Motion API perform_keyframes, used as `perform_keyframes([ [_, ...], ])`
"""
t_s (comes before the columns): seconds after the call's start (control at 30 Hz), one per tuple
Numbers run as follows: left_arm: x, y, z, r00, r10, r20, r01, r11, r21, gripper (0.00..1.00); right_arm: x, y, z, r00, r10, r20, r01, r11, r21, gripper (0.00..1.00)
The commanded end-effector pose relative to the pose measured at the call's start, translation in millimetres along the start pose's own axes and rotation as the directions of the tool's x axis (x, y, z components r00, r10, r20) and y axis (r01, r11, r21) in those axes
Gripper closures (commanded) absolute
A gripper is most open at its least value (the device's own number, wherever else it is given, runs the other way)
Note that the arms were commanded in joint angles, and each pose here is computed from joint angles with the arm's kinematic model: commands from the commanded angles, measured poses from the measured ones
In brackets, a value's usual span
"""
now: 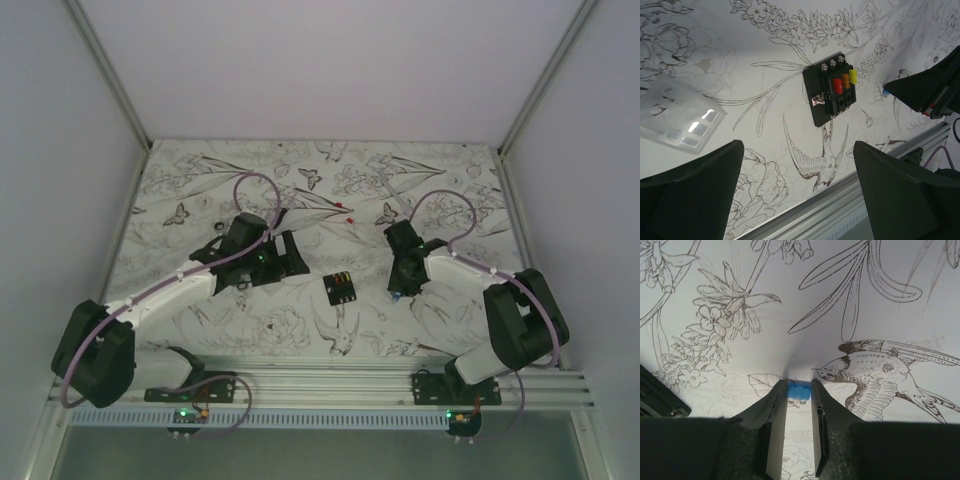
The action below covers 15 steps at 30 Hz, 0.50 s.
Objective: Snap on the fuse box
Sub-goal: Pick up the fuse from the center of the board.
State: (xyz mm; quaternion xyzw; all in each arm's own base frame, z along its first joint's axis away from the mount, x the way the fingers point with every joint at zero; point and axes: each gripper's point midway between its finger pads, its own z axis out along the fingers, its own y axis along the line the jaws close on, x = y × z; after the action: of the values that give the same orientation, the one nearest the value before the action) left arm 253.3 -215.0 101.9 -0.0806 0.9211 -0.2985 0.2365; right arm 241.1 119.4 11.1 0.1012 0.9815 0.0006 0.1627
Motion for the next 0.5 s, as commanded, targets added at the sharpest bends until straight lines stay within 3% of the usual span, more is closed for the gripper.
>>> perform_keyframes([
  [0.0, 1.9, -14.6, 7.9, 1.000, 0.014, -0.022, -0.013, 1.000, 0.026, 0.06, -6.8, 13.7, -12.0, 0.999, 0.034, 0.041, -0.031, 0.997, -0.071, 0.74],
  [0.2, 1.9, -21.1, 12.2, 0.999, 0.037, -0.015, -0.037, 0.999, 0.026, 0.06, -20.2, 27.5, -24.8, 0.995, 0.014, 0.101, 0.001, 0.990, -0.144, 0.74],
  [0.47, 9.2, -55.6, 27.5, 0.992, 0.127, 0.007, -0.127, 0.985, 0.112, 0.12, -42.5, 86.1, -58.1, 0.984, 0.071, 0.166, -0.002, 0.923, -0.384, 0.74],
])
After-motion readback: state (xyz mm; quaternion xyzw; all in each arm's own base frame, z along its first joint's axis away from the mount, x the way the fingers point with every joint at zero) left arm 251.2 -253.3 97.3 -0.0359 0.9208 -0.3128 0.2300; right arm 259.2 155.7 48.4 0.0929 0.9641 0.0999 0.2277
